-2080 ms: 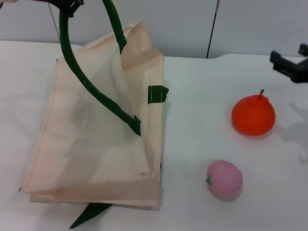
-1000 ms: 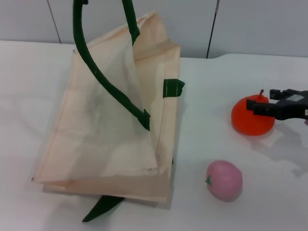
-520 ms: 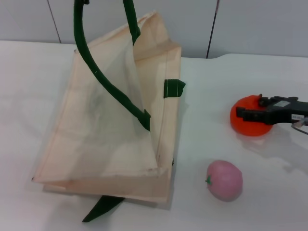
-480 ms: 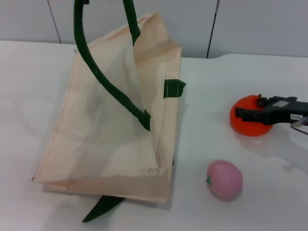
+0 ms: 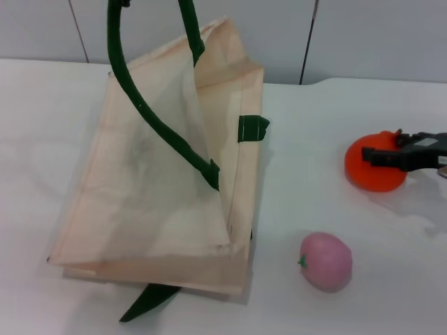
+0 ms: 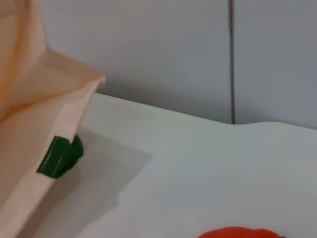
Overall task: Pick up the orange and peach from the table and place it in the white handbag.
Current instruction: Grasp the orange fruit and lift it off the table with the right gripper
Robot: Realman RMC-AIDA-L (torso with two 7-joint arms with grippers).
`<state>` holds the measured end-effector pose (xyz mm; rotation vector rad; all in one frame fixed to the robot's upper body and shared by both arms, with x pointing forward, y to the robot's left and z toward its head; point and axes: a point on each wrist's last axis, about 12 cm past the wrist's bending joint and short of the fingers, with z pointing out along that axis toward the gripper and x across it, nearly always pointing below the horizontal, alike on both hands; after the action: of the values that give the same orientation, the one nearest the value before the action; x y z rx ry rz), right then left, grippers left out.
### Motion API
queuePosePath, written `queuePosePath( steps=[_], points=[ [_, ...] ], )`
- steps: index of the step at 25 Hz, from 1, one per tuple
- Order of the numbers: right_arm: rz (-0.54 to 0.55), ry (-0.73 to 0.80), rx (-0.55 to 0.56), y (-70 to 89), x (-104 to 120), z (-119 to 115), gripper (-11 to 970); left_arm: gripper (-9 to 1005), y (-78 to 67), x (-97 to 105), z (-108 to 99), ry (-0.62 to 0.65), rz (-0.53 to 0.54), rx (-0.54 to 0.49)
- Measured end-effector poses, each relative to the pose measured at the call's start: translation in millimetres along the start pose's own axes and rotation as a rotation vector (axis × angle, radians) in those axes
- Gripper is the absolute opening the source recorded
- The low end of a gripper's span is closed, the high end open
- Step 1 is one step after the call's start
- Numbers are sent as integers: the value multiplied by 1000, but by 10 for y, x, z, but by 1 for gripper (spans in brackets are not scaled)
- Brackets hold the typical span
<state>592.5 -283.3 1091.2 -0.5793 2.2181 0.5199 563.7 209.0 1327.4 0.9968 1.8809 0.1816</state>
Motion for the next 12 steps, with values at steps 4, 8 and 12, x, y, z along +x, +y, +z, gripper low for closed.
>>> queuePosePath(
  steps=[4, 8, 12],
  points=[
    [5, -5, 11, -36, -10, -31, 885, 137, 0, 11, -1, 9, 0, 1],
    [1, -6, -6, -23, -39, -59, 885, 137, 2, 17, -1, 11, 1, 0],
    [-1, 4, -10, -12, -64, -75, 886, 137, 3, 19, -1, 12, 1, 0]
  ],
)
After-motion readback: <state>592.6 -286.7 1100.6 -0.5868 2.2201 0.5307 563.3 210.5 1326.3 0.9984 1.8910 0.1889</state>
